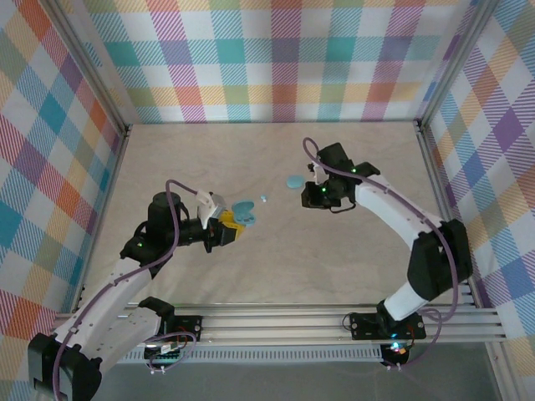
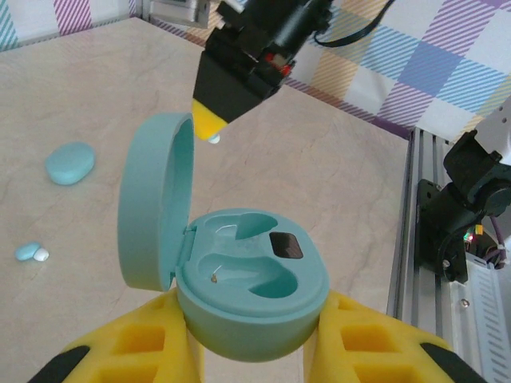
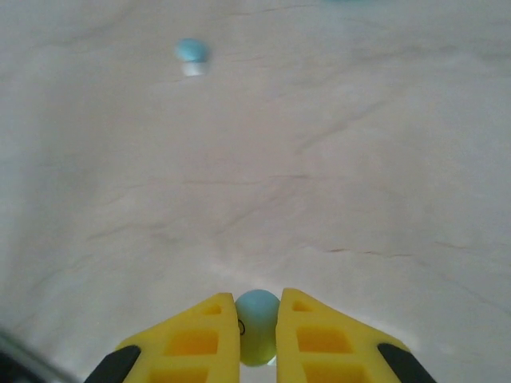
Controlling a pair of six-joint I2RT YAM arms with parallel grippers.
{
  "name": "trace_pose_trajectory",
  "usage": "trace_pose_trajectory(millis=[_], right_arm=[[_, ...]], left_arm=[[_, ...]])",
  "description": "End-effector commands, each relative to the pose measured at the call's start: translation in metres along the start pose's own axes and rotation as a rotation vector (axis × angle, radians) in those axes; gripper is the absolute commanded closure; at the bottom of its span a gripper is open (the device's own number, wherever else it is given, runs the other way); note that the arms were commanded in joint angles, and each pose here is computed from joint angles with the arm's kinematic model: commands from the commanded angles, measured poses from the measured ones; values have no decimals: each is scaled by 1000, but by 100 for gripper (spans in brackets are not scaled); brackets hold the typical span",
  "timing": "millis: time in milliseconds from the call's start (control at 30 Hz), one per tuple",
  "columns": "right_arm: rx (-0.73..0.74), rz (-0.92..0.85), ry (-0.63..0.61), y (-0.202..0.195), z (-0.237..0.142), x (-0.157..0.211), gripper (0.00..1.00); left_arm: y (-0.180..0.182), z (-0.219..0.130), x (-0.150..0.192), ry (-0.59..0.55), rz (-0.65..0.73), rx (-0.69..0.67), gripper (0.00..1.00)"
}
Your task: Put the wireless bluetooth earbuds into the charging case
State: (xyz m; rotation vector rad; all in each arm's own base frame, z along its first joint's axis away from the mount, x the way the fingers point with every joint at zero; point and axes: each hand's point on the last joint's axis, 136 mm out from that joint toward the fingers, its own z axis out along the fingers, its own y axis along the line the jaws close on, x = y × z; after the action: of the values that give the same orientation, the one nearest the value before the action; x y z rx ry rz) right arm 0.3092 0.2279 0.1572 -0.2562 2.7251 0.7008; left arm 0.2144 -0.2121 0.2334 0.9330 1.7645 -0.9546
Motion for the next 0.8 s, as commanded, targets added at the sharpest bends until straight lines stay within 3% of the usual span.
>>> trace_pose_trajectory(millis=[0, 200, 367, 767], right_arm=[[-261, -102, -45, 66, -29, 0, 93], [-455, -301, -109, 140, -73, 5, 93], [-591, -400, -143, 180, -96, 13, 92], [-658, -487, -109, 197, -88, 34, 92]], left_arm=[[-3, -5, -22, -49, 43, 15, 84], [-8, -4, -25, -62, 77, 48, 85], [-12, -5, -29, -87, 112, 67, 85], [-18, -8, -33, -106, 124, 88, 85]])
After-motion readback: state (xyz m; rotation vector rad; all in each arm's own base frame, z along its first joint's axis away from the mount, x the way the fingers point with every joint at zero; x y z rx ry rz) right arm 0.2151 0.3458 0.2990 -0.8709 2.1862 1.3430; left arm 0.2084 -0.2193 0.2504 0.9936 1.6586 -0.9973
